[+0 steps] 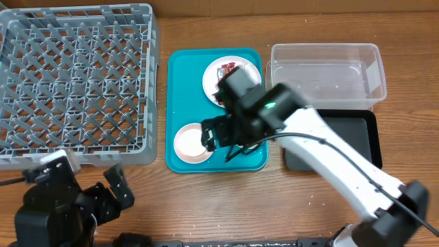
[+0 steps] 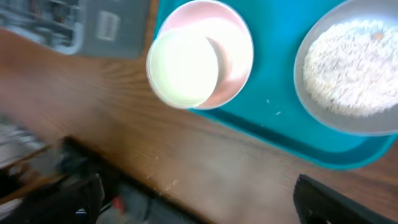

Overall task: Sort waste into correct bins and load items into the dishwasher
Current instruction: 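Grasp the white paper cup with the right gripper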

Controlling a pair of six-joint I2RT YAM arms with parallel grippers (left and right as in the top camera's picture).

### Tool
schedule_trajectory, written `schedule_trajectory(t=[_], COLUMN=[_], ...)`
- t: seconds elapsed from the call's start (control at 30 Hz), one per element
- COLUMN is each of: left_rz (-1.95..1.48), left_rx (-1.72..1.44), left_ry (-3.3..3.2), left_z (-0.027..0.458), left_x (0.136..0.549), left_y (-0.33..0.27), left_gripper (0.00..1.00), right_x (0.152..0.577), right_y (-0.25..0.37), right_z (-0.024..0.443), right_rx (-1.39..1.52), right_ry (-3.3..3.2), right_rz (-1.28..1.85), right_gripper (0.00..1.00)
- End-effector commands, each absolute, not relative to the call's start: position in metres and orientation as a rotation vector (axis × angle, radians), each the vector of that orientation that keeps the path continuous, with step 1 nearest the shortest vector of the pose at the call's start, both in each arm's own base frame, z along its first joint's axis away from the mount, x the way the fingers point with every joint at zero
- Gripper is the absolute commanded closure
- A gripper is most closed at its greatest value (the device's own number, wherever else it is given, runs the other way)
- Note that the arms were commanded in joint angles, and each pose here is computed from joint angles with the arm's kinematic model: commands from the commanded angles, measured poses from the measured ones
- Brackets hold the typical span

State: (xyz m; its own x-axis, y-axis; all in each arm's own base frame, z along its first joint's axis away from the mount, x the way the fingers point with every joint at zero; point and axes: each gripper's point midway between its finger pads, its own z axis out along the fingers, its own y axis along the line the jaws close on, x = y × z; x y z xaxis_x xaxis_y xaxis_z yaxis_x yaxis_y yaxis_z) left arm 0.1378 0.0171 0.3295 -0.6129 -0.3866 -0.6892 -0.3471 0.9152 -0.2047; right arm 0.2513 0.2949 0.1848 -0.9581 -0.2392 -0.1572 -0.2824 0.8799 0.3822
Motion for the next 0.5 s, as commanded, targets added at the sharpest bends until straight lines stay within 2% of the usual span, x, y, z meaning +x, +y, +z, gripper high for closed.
schedule_trajectory(t=[0.0,0.07,0.1,0.23,0.4,0.47], left_rz=[-0.023,-0.042,-0.051,-0.056,-0.055,-0.056], left_rx=[-0.601,-0.593,-0.59,-0.586,-0.586,-0.586], left_ry=[2.29,2.315,2.325,2.347,2.345,2.345], left_z=[0.327,0.323,0.322,0.319,0.319,0.319], left_x=[0.13,0.127,0.126,0.122,0.122,0.123], left_y=[0.026,0.022,0.021,0.019,0.019,0.019], left_gripper=[0.0,0.0,0.0,0.0,0.0,0.0], right_x=[0.273,0.277,0.278,0.279,0.277,0.278], right_y=[0.293,0.302,0.306,0.32,0.331,0.334], right_z=[0.155,0.143,0.139,0.12,0.101,0.093], right_rx=[-0.279,-0.291,-0.297,-0.329,-0.363,-0.367], right_ry=[2.946,2.953,2.953,2.96,2.978,2.986], right_rz=[0.416,0.421,0.421,0.416,0.399,0.389], right_gripper=[0.19,0.31,0.34,0.41,0.42,0.48])
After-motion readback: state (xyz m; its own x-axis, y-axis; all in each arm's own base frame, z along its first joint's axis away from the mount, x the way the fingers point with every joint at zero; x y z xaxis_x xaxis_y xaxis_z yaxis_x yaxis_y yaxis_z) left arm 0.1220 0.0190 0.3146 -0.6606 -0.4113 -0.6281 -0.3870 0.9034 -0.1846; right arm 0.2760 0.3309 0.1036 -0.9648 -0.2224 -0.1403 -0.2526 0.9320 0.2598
